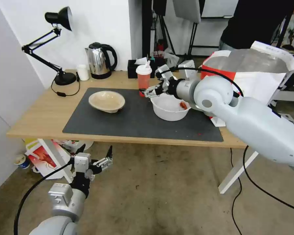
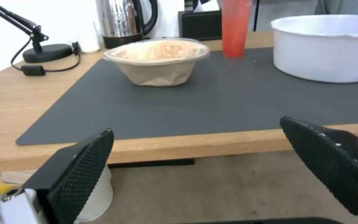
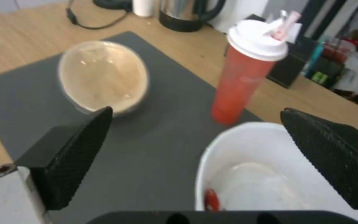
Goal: Pick up the trash from the table and place it into the takeout bag.
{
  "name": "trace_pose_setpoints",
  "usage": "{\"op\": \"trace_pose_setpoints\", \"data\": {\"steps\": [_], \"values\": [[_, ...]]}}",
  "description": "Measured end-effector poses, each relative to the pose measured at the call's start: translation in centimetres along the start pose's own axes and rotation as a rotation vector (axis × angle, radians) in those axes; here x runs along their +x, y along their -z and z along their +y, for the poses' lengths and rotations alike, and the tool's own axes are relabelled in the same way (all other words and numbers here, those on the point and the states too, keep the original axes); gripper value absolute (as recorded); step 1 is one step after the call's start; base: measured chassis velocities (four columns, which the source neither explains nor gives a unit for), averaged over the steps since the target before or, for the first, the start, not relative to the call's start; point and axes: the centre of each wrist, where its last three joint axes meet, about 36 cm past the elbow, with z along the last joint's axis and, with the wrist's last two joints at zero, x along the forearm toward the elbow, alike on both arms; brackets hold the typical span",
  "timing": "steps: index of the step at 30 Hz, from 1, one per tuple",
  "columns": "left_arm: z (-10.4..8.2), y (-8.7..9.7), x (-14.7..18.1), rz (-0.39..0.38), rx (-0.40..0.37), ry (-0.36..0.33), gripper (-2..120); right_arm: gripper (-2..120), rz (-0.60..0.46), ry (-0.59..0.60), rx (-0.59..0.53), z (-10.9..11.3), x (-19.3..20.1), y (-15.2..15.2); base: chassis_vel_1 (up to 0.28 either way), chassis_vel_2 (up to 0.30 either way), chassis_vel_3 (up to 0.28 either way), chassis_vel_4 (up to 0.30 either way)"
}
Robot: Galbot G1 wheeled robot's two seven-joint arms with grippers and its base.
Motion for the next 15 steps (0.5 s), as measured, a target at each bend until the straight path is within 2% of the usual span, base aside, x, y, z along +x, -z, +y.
{"op": "trace_pose_setpoints", "data": {"steps": [15], "values": [[-0.2,0.1,0.1,-0.004,0.003,-0.009,100,100,0.035,-0.047,-0.003,-2.0,0.4,0.6,0.000,0.000,0.000,0.000]]}}
